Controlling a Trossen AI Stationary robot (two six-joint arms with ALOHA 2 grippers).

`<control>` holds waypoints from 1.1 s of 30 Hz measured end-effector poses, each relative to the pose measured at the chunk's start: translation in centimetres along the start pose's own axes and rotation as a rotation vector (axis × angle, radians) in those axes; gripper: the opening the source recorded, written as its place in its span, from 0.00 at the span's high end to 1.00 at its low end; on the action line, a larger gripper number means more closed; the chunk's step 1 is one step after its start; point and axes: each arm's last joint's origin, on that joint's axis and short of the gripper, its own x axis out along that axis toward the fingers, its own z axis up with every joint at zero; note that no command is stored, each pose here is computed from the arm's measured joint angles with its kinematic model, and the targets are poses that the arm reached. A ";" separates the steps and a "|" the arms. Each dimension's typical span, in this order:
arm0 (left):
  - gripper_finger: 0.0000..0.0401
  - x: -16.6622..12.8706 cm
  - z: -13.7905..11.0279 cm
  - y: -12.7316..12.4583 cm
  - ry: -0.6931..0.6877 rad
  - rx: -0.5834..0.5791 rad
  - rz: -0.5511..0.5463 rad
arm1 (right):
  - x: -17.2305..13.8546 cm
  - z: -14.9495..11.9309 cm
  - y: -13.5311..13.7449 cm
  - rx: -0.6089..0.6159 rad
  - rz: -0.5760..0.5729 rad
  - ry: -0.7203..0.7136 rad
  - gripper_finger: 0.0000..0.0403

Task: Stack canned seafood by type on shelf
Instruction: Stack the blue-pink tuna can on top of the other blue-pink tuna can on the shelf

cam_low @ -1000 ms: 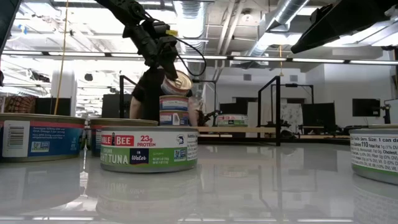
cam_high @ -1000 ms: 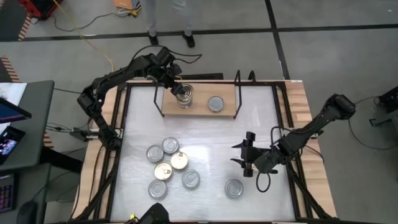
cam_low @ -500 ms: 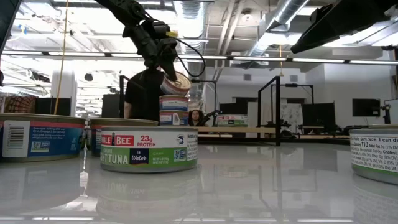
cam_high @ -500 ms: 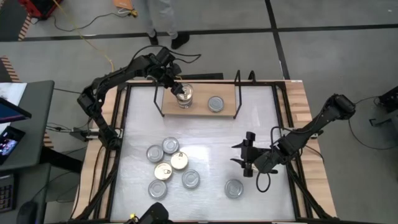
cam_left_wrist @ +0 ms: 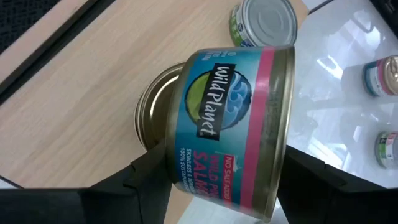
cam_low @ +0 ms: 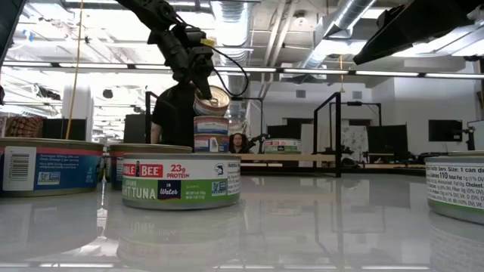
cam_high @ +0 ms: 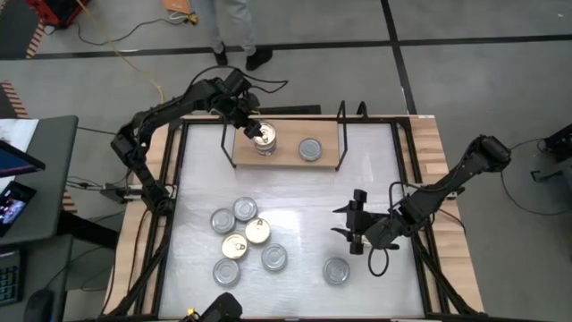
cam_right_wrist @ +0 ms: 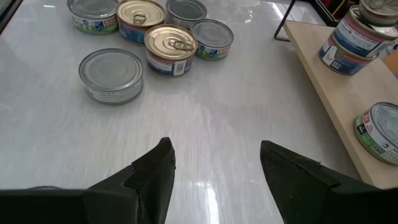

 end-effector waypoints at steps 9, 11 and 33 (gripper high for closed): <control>0.41 0.0 0.0 -0.1 0.000 -0.029 -0.045 | 0.0 0.0 0.0 -0.003 0.001 -0.002 0.34; 0.41 0.0 0.0 -0.1 0.001 -0.030 -0.048 | 0.0 0.0 0.0 -0.004 0.000 -0.002 0.34; 0.41 -0.1 0.0 0.4 -0.001 -0.052 0.000 | 0.0 0.0 0.0 -0.006 0.001 -0.002 0.34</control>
